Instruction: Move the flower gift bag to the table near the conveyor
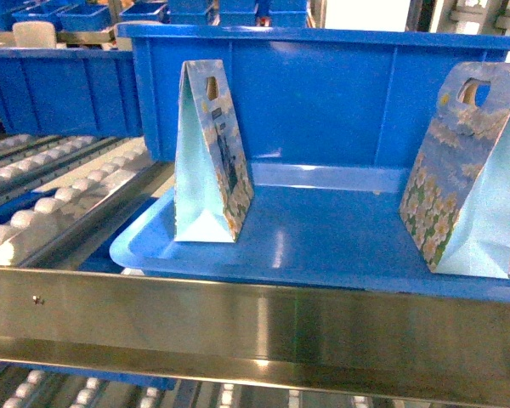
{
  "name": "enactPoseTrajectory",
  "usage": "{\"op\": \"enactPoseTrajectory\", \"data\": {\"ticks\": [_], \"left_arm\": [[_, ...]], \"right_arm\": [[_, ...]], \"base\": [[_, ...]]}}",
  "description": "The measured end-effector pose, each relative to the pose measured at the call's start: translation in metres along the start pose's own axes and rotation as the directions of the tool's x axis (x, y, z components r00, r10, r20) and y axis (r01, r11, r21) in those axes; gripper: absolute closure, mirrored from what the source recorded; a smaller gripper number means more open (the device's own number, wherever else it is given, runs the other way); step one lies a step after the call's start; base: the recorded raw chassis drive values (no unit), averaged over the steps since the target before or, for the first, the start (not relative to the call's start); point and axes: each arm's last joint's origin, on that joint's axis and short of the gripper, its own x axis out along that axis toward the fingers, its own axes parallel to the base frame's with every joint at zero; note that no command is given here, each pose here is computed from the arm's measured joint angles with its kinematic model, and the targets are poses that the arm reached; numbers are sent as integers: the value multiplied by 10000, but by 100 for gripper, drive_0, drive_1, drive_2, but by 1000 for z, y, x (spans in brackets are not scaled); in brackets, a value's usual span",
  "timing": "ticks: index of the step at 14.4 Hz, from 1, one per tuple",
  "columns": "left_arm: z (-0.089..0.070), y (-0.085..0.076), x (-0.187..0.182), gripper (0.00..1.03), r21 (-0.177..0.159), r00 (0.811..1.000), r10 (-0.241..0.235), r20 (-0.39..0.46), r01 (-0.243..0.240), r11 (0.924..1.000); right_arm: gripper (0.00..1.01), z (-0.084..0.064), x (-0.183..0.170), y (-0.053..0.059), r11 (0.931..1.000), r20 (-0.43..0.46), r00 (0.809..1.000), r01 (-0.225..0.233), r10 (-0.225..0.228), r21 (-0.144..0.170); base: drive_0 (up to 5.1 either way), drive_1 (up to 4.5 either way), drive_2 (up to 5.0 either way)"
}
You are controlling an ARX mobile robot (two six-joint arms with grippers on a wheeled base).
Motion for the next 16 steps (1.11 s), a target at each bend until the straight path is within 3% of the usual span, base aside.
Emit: {"op": "enactPoseTrajectory", "data": {"ticks": [10,11,16], "left_arm": [[0,0,0,5,0,10000,-4,8,4,10000],[4,0,1,5,20,9992,-188,345,187,9998],[11,-9,37,5,126,9968,-597,537,591,9982]], "right_arm": [[3,0,0,0,10000,34,10000,8,-8,-8],[3,5,1,1,10000,518,9987,19,-19,-2],[3,12,34,4,9975,558,9961,-679,689,-193]], "base": [[0,0,0],[0,0,0],[0,0,0]]}}
